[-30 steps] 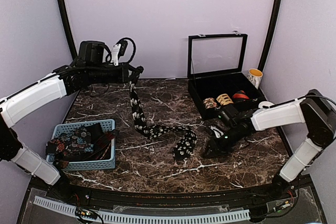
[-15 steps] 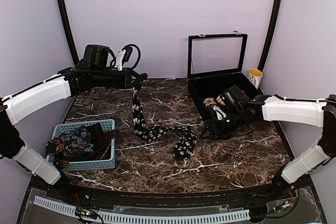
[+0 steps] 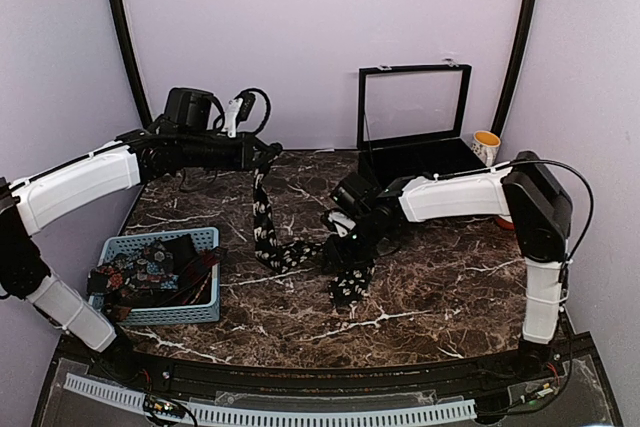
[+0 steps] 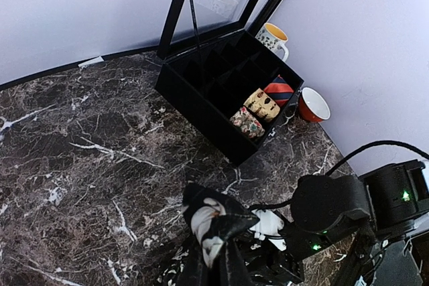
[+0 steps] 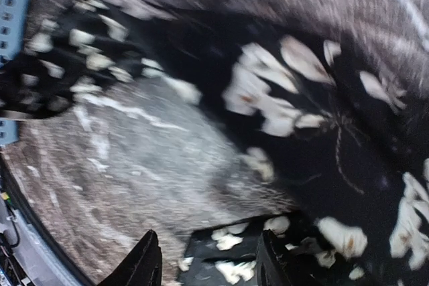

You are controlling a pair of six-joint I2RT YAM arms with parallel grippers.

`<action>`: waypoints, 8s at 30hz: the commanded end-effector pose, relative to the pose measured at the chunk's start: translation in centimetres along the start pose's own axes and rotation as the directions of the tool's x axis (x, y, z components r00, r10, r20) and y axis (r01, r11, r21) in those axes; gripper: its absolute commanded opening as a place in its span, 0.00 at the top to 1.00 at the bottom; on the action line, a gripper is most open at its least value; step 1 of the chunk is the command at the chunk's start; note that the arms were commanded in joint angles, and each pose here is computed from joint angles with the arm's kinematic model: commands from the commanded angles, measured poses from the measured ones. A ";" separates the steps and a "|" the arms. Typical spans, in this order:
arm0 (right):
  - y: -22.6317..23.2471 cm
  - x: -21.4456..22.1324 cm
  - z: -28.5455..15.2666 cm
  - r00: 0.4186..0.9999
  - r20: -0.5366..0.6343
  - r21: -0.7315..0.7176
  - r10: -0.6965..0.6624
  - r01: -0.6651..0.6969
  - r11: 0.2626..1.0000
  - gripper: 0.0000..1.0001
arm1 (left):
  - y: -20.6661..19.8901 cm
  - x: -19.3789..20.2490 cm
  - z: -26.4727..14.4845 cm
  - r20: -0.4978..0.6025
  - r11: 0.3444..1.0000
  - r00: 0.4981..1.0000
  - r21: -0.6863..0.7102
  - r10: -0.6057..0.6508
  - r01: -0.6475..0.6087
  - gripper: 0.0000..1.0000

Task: Roll the ties
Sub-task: Flatten out the tie at the center of the board.

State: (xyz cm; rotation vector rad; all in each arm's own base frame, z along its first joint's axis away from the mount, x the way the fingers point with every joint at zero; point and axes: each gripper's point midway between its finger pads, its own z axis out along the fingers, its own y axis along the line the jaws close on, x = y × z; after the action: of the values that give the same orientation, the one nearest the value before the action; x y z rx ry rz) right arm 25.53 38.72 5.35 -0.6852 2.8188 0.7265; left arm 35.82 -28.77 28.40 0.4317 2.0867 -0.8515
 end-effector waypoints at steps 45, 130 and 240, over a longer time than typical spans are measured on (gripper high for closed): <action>-17.1 9.9 -17.3 0.739 0.246 -0.090 0.627 -0.627 0.774 0.54 | 4.9 4.1 0.9 -0.079 0.990 0.989 -0.065 0.122 -0.128 0.08; -19.2 12.8 -12.5 0.677 0.299 -0.112 0.672 -0.674 0.730 0.21 | -3.7 22.5 18.9 -0.704 0.820 0.628 0.114 -0.331 0.561 0.96; -10.8 5.2 -4.5 0.911 0.059 -0.071 0.408 -0.403 0.912 0.38 | 6.8 13.1 4.5 -0.335 0.965 0.942 -0.254 -0.018 -0.072 1.00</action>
State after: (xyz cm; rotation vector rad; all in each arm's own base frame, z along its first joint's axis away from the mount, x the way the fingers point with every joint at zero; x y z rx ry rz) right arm 24.94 25.98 3.33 -0.1058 2.9244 0.9207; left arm 34.09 -27.76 11.73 0.3760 2.6122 -0.5160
